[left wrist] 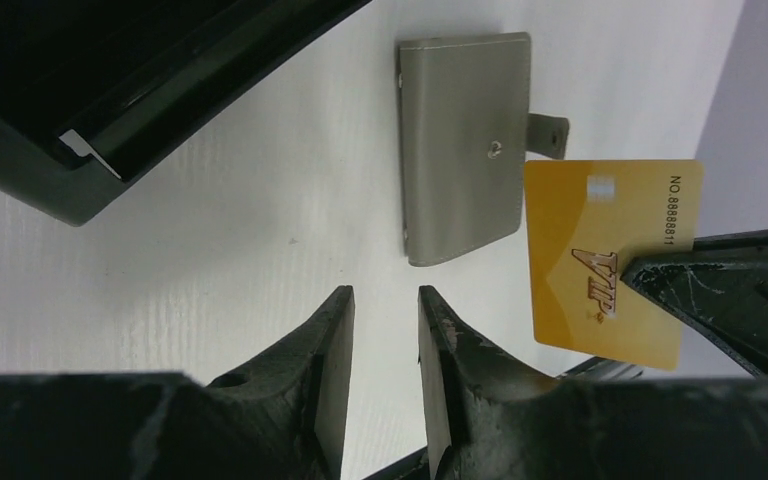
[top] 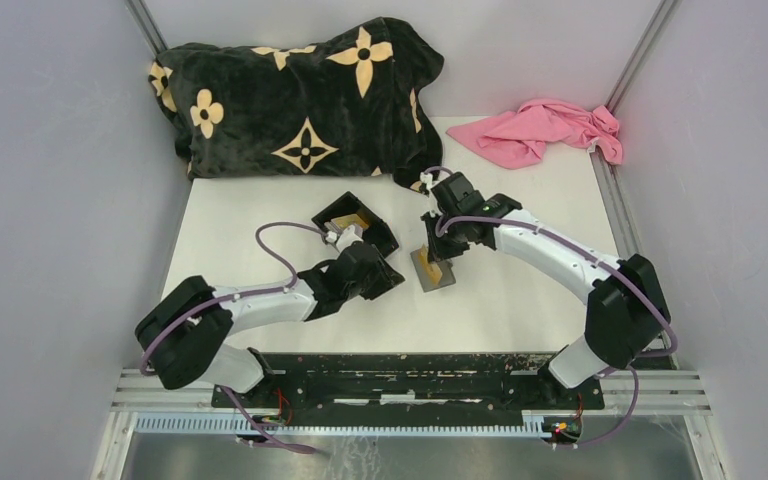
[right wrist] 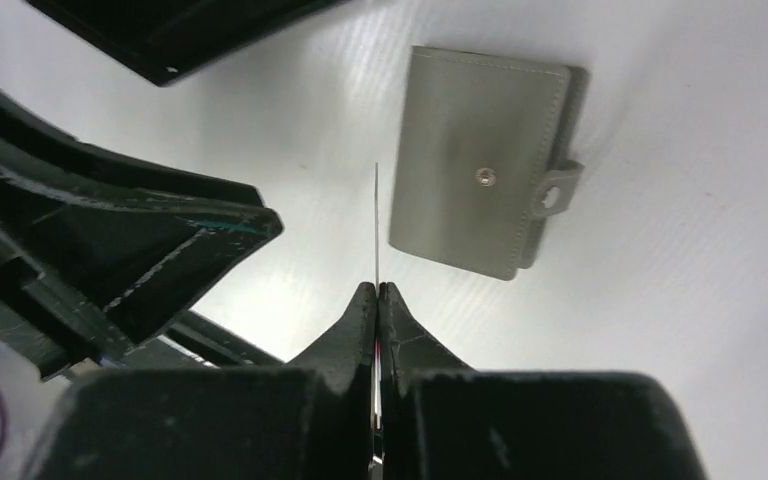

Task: Put the credit cards into the card holder
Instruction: Open the card holder at the center of the board.

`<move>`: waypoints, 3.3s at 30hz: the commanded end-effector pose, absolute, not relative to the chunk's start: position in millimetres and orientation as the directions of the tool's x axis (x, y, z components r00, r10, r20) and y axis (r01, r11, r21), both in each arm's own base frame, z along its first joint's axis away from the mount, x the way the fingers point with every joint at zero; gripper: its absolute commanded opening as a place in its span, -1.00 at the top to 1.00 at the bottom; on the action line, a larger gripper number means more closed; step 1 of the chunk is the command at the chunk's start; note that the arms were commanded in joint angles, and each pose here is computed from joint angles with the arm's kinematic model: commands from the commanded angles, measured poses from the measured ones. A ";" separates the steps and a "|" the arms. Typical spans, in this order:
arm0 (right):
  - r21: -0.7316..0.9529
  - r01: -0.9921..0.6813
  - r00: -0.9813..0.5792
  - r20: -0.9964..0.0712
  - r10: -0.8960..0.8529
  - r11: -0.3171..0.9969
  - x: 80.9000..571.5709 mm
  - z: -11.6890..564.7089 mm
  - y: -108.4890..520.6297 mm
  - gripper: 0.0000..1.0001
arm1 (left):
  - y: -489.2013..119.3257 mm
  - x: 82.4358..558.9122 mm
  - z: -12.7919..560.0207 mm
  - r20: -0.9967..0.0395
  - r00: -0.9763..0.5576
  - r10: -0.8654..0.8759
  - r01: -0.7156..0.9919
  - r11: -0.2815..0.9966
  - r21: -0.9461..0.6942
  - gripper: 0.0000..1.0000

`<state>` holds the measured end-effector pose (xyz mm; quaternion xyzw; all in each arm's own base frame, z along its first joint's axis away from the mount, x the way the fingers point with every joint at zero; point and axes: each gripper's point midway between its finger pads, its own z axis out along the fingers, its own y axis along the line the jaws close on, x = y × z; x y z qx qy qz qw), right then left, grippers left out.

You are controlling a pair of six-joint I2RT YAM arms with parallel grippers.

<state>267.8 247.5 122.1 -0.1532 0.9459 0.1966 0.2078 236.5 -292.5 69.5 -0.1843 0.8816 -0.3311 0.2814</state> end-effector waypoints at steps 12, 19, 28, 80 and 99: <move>-0.048 -0.355 -0.809 -0.485 -0.332 0.934 300.5 105.5 210.2 0.98 | -321.2 251.8 55.8 -0.460 -0.793 -0.399 -0.065 0.806 -0.588 0.33; -0.097 -0.336 -0.800 -0.496 -0.338 0.937 311.0 102.3 206.3 0.98 | -323.1 255.6 51.0 -0.469 -0.797 -0.380 -0.066 0.827 -0.559 0.34; -0.083 -0.331 -0.807 -0.491 -0.327 0.940 312.9 91.7 211.0 0.98 | -322.5 256.8 44.4 -0.473 -0.804 -0.362 -0.069 0.845 -0.530 0.34; 0.173 -0.222 -0.861 -0.498 -0.109 0.960 310.1 66.6 205.1 0.98 | -322.8 259.2 26.3 -0.473 -0.823 -0.314 -0.073 0.885 -0.461 0.35; 0.185 -0.200 -0.842 -0.535 -0.072 0.962 311.3 75.2 201.7 0.98 | -320.4 257.6 23.7 -0.472 -0.834 -0.286 -0.067 0.901 -0.429 0.35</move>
